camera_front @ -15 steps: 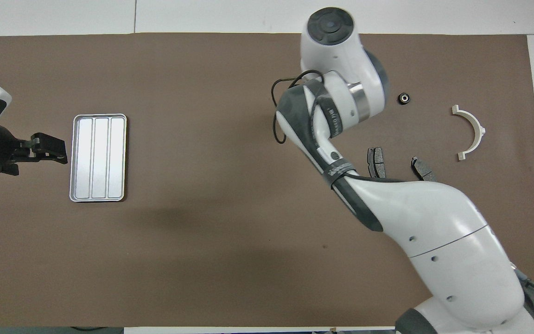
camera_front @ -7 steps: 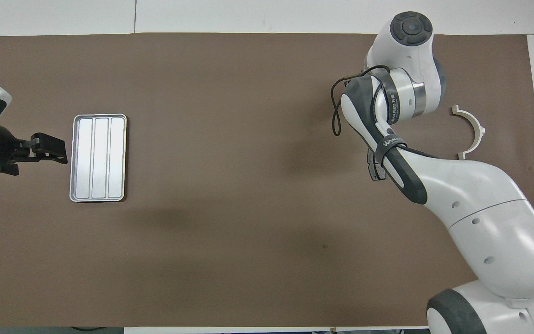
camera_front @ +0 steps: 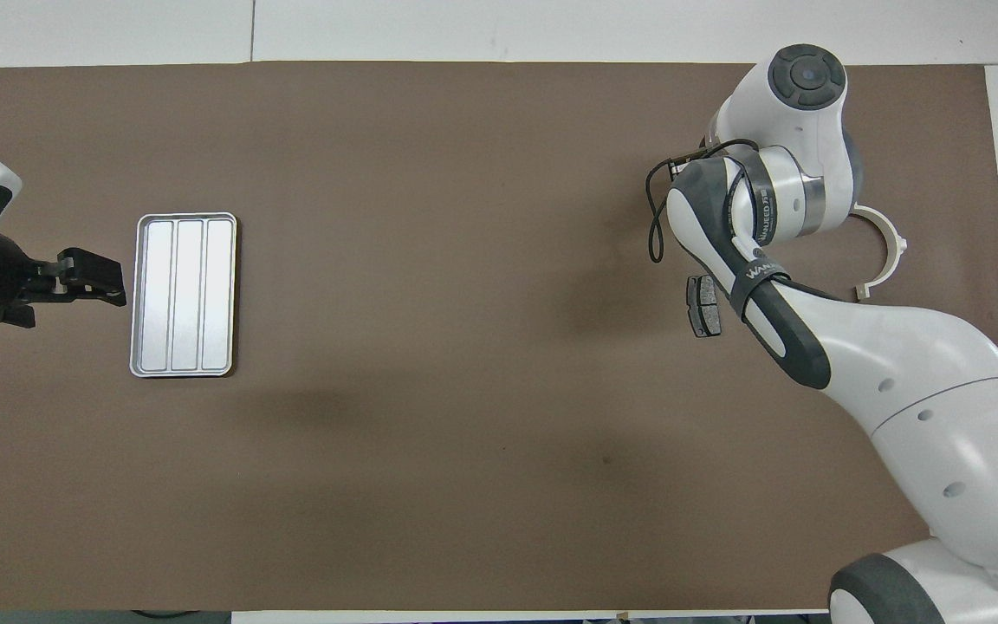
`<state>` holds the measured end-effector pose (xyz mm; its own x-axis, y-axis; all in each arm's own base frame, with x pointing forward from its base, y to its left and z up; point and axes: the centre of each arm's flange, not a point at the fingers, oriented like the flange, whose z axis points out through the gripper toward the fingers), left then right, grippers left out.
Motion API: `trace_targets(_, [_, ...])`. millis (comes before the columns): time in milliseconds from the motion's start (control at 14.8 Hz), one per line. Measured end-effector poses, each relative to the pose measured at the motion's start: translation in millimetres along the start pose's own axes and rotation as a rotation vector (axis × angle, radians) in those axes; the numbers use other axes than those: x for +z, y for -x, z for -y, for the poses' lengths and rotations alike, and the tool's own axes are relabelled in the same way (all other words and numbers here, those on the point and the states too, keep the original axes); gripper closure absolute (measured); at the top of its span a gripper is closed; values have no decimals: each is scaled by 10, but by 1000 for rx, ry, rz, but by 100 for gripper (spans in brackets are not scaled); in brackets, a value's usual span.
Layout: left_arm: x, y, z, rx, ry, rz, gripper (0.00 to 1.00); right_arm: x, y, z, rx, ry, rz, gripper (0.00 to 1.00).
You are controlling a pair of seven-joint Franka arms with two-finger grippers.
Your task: Place bearing gear from tray to pile
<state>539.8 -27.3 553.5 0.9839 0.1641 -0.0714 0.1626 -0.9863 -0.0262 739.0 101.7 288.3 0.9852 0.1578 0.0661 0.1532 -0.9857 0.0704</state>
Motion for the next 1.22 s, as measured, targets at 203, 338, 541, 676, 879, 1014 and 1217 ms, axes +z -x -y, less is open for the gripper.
trace_targets(203, [0,0,0,0,0,0,0,20,12,6,5,0,4,51])
trace_targets(338, [0,0,0,0,0,0,0,36,22,34,4,-1,9,29])
trace_targets(541, [0,0,0,0,0,0,0,-18,29,78,-2,-2,15,1])
trace_targets(676, [0,0,0,0,0,0,0,-269,41,64,0,1,27,0])
trace_targets(879, [0,0,0,0,0,0,0,-753,85,23,6,4,26,0])
trace_targets(1014, [0,0,0,0,0,0,0,-940,115,5,8,6,26,0])
trace_targets(1217, [0,0,0,0,0,0,0,-1026,129,-34,13,7,24,0])
